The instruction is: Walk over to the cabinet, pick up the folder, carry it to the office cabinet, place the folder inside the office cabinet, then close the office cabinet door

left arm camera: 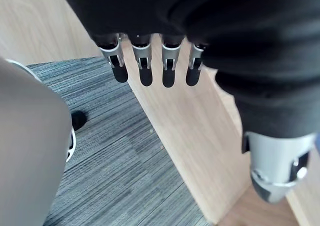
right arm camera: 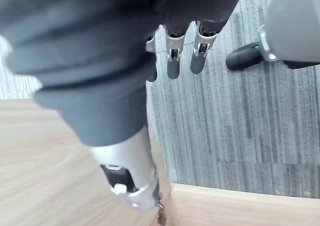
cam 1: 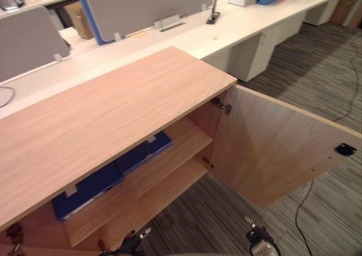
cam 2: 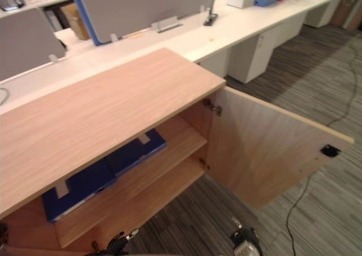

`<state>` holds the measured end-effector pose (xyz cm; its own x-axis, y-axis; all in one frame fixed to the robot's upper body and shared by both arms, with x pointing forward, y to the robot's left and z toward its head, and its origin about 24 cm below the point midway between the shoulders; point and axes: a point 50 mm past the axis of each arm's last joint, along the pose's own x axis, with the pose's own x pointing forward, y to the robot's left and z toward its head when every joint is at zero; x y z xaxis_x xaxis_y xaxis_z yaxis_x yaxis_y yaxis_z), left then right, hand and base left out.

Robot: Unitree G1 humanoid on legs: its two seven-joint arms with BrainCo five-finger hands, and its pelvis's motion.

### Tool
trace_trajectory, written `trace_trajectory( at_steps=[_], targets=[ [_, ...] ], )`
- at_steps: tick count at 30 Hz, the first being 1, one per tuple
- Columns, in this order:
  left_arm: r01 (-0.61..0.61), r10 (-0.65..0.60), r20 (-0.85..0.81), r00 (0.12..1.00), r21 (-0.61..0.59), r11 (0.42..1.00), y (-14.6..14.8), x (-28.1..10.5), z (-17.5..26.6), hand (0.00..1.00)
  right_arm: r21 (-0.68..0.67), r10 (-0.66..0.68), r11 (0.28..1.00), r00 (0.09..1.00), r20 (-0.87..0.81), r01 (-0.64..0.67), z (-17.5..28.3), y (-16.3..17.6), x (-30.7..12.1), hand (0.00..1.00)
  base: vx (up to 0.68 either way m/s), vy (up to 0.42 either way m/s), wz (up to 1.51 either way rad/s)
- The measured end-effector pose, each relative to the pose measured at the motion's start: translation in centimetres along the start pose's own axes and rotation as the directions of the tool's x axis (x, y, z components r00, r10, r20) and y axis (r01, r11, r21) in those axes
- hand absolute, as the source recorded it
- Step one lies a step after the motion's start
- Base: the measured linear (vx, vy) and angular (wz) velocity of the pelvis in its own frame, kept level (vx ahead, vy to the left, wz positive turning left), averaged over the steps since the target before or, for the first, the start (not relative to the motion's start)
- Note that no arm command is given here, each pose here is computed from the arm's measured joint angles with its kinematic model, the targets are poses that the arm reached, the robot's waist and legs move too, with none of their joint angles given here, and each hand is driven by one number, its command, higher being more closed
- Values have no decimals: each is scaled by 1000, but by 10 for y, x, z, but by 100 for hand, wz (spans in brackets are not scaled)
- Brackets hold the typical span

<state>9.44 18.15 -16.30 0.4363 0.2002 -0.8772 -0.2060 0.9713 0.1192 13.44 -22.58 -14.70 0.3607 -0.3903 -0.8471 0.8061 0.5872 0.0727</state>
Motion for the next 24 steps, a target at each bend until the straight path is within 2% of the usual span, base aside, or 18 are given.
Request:
trace_trajectory(
  at_steps=[4,10,14,19,24],
  targets=[
    [6,-6,15,1000,33,999,0,2,7,0,-17,-5,1000,1000,-29,5,-5,0,1,0,56,-88,-29],
    [-10,10,37,999,-9,1000,4,4,15,0,-54,33,998,999,4,-33,4,12,1,0,63,-71,-74],
    [20,-18,44,999,-50,999,-9,2,15,0,-42,22,999,996,82,-19,30,6,5,0,-19,181,-99],
    [21,-20,70,997,-9,1000,-2,2,19,0,-10,19,1000,995,102,-18,32,7,4,0,21,156,-33],
    [14,-12,53,999,-40,999,-2,1,13,0,26,84,995,973,213,-91,57,26,-1,0,72,54,-27]
  ],
)
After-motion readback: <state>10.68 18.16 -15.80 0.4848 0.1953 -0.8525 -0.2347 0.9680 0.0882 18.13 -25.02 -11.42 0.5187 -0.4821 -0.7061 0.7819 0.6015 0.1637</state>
